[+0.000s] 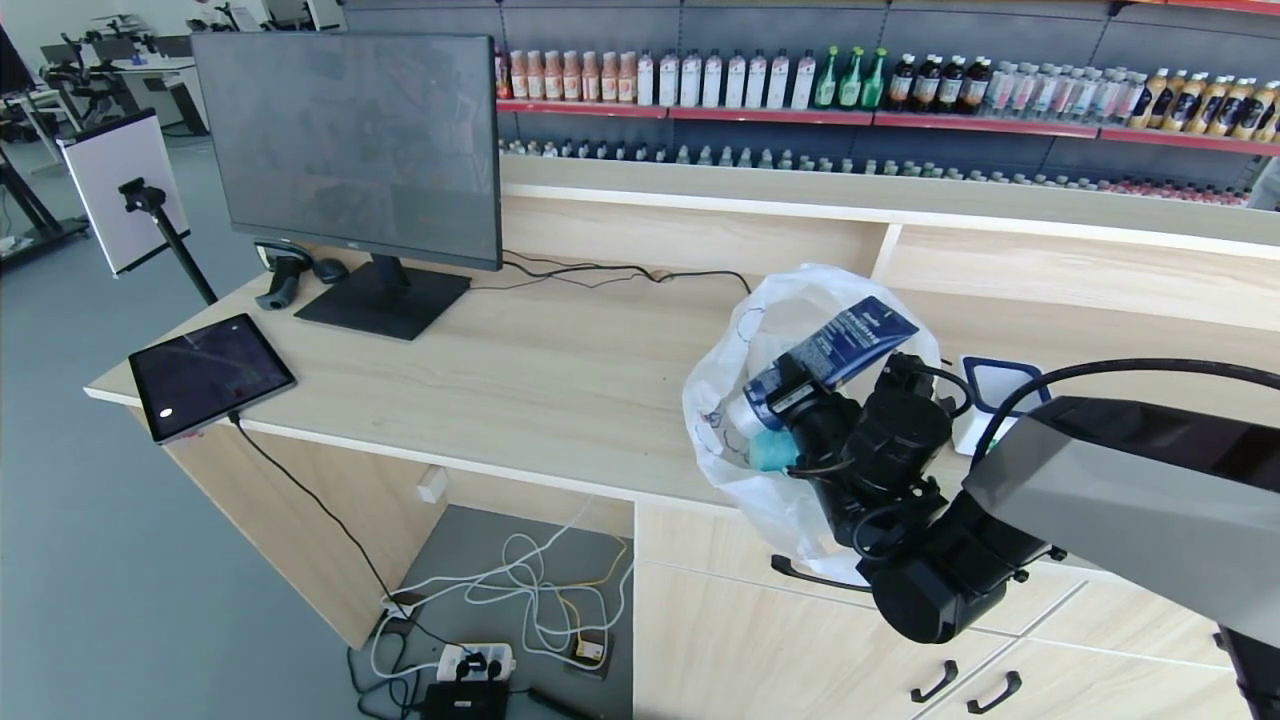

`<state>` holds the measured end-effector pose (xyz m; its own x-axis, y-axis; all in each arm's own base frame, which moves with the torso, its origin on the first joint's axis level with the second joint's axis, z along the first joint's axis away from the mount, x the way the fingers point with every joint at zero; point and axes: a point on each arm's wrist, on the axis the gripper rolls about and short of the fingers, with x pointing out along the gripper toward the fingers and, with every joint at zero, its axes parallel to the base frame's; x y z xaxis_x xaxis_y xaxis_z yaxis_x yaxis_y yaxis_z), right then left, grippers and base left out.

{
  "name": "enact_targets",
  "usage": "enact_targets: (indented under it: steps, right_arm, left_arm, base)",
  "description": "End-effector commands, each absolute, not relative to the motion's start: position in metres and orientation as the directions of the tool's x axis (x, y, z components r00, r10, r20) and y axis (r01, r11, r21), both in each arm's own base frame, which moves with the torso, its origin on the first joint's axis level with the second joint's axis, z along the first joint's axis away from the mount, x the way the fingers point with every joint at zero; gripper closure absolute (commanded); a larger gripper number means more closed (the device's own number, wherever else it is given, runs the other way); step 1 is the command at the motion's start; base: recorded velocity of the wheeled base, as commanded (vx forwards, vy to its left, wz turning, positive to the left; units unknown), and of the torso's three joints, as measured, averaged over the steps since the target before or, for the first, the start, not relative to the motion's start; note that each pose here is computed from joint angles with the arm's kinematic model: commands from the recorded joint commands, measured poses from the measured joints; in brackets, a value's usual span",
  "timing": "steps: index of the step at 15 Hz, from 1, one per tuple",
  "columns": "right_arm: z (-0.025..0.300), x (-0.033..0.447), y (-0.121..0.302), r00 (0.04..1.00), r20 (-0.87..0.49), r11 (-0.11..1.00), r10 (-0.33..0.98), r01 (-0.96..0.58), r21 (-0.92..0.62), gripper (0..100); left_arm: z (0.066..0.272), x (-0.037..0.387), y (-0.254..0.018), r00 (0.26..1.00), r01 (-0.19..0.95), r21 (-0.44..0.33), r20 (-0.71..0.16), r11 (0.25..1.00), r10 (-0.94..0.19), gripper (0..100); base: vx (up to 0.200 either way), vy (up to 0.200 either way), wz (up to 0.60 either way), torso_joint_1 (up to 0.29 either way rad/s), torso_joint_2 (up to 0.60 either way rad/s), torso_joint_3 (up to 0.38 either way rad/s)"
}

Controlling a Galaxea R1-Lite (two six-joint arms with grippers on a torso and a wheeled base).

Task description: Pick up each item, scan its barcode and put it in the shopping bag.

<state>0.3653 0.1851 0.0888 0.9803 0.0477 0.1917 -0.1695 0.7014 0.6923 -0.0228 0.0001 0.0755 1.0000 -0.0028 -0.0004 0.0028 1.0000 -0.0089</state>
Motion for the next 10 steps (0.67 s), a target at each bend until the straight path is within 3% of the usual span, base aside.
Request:
enact_targets:
  steps: [1, 2, 3, 10]
  right_arm:
    - [0.0853, 0.3655, 0.1853, 0.982, 0.181, 0.706, 0.047, -0.160, 0.690, 100]
    - [0.0843, 0.3650, 0.1850, 0.983, 0.177, 0.706, 0.047, -0.158, 0.690, 100]
    - [0.0834, 0.3654, 0.1852, 0.983, 0.175, 0.708, 0.046, -0.156, 0.689, 0]
    - [0.0815, 0.3652, 0.1849, 0.985, 0.169, 0.704, 0.038, -0.147, 0.694, 0]
  left_arm:
    - [0.0755, -0.0228, 0.0001, 1.000, 0.003, -0.009, 0.000, 1.000, -0.003, 100]
    - [0.0755, -0.0228, 0.0001, 1.000, 0.003, -0.009, 0.000, 1.000, -0.003, 100]
    - [0.0755, -0.0228, 0.0001, 1.000, 0.003, -0.011, 0.000, 1.000, -0.003, 100]
    - [0.0755, -0.0228, 0.0001, 1.000, 0.003, -0.009, 0.000, 1.000, -0.003, 100]
  base:
    - [0.000, 0.000, 0.00, 0.000, 0.00, 0.000]
    - [0.000, 0.000, 0.00, 0.000, 0.00, 0.000]
    - [0.000, 0.000, 0.00, 0.000, 0.00, 0.000]
    - [0.000, 0.000, 0.00, 0.000, 0.00, 0.000]
